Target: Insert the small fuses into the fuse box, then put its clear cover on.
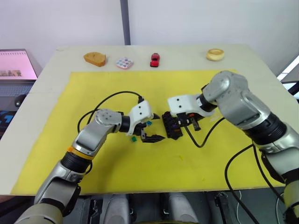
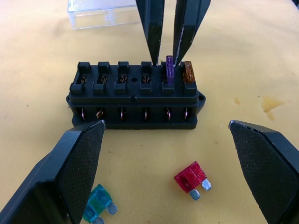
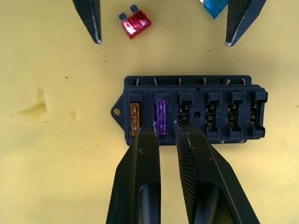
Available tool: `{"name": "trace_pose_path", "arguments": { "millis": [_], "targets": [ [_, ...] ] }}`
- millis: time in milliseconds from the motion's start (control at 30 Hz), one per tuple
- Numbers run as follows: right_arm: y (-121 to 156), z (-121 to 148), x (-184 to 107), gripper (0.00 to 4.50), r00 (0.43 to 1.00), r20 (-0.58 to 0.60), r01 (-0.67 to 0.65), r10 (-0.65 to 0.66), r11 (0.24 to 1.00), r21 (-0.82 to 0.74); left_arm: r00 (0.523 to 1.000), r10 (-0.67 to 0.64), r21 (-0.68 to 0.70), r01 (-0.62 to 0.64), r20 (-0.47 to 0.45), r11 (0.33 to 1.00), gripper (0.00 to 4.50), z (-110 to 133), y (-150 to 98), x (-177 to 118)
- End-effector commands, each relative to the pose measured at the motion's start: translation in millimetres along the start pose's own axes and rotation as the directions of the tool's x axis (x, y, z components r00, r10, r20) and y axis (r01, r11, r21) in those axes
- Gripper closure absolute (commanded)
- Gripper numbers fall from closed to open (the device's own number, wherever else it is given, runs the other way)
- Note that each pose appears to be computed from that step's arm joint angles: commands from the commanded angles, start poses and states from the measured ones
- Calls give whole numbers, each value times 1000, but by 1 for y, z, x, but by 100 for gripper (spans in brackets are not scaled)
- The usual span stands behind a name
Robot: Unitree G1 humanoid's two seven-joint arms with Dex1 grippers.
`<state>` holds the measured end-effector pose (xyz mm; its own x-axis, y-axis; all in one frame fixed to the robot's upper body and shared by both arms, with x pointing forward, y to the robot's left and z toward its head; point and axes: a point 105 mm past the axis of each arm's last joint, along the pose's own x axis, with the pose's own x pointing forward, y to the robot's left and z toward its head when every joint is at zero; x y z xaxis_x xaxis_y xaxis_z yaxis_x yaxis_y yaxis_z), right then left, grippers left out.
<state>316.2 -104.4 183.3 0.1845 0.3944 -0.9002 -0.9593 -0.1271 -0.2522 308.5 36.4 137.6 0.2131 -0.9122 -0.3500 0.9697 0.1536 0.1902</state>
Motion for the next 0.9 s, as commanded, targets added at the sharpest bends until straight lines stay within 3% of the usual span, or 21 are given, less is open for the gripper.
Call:
{"name": "trace_pose_path", "arguments": {
  "millis": [33, 267, 400, 533, 733, 800, 900],
  "targets": [
    [-5, 10, -20, 386, 998, 31, 53, -52, 999, -13, 999, 15, 38, -17, 33, 999, 0, 11, 4, -2],
    [0, 18, -34, 386, 990, 123, 59, -62, 998, 29, 999, 22, 41, -24, 33, 999, 0, 11, 7, -4],
    [4, 27, -44, 386, 953, 283, 104, -109, 994, 32, 999, 40, 36, -41, 38, 999, 0, 12, 10, -6],
    [-1, 18, -40, 386, 897, 375, 193, -235, 970, 146, 998, 51, 25, -52, 39, 998, 0, 12, 11, -9],
    [10, 6, -37, 386, 880, 413, 162, -233, 966, 201, 999, 40, 20, -41, 37, 999, 0, 12, 7, -10],
    [10, 3, -34, 445, 874, 422, 164, -241, 964, 211, 999, 36, 20, -37, 37, 999, 0, 12, 8, -9],
    [11, 0, -28, 445, 871, 433, 139, -232, 962, 236, 999, 33, 22, -34, 38, 999, 0, 14, 9, -9]
  ]
}}
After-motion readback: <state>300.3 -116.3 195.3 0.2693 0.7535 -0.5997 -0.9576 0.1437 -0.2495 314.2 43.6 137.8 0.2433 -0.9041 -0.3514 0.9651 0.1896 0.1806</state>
